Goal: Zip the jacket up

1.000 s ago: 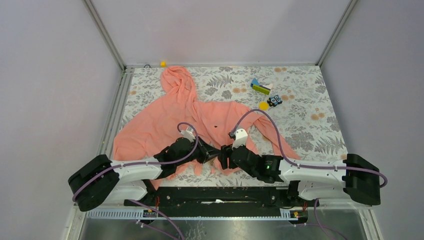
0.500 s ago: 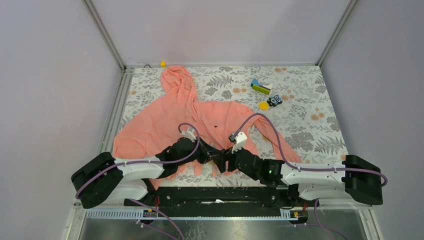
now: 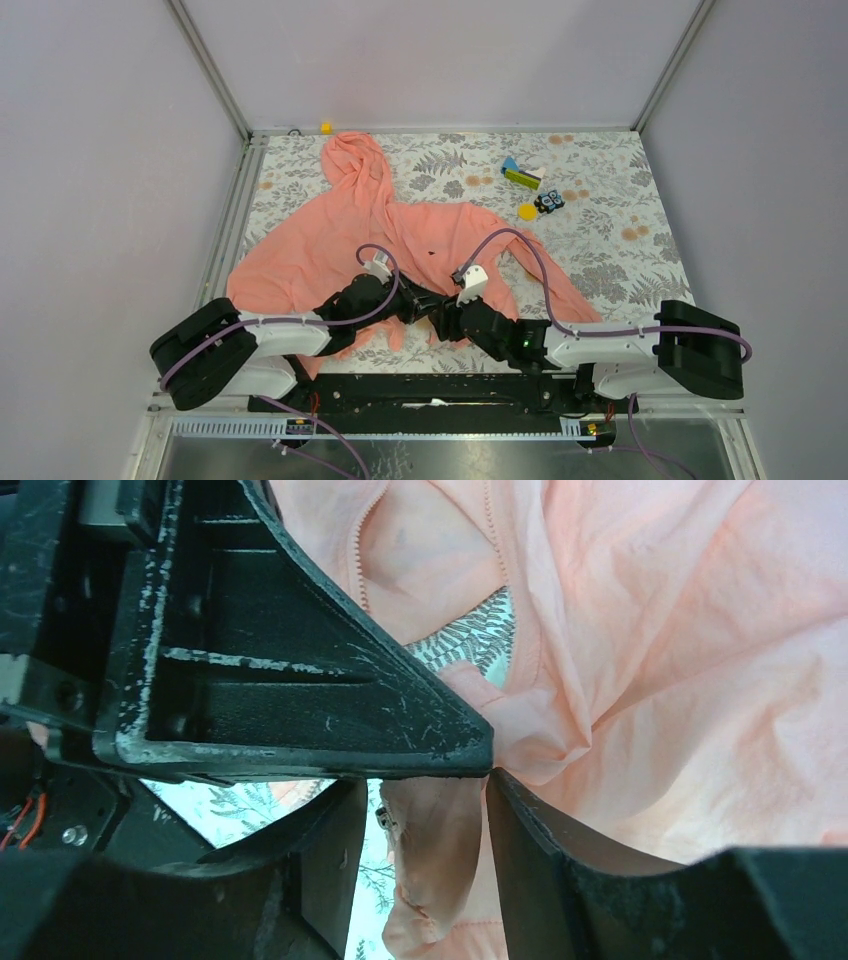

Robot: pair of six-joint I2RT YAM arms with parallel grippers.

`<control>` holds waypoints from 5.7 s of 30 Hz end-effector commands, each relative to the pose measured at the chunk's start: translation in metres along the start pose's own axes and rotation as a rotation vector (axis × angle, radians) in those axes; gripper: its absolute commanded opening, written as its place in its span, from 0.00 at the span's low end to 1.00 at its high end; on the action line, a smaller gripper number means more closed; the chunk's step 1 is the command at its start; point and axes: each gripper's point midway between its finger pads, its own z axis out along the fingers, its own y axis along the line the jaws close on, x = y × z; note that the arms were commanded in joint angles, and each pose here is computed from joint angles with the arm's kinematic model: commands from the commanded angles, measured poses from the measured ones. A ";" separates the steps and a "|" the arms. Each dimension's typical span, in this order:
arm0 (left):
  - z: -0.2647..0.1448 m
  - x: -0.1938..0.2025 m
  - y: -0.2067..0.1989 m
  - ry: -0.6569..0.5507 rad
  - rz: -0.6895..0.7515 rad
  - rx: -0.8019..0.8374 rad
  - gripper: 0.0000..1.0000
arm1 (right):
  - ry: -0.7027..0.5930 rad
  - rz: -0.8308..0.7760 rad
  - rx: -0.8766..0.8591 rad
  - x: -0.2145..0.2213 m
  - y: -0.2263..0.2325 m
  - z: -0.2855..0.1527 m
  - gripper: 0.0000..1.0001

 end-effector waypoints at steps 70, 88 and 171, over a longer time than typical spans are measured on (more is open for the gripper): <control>-0.014 -0.004 -0.027 -0.024 0.110 0.019 0.00 | 0.017 0.098 -0.132 -0.031 -0.004 0.003 0.53; -0.011 -0.010 -0.018 -0.053 0.032 -0.038 0.00 | -0.030 0.068 -0.156 -0.043 0.005 0.012 0.49; -0.060 -0.040 0.096 0.209 0.601 -0.757 0.14 | 0.180 0.110 -0.826 -0.006 0.017 -0.012 0.00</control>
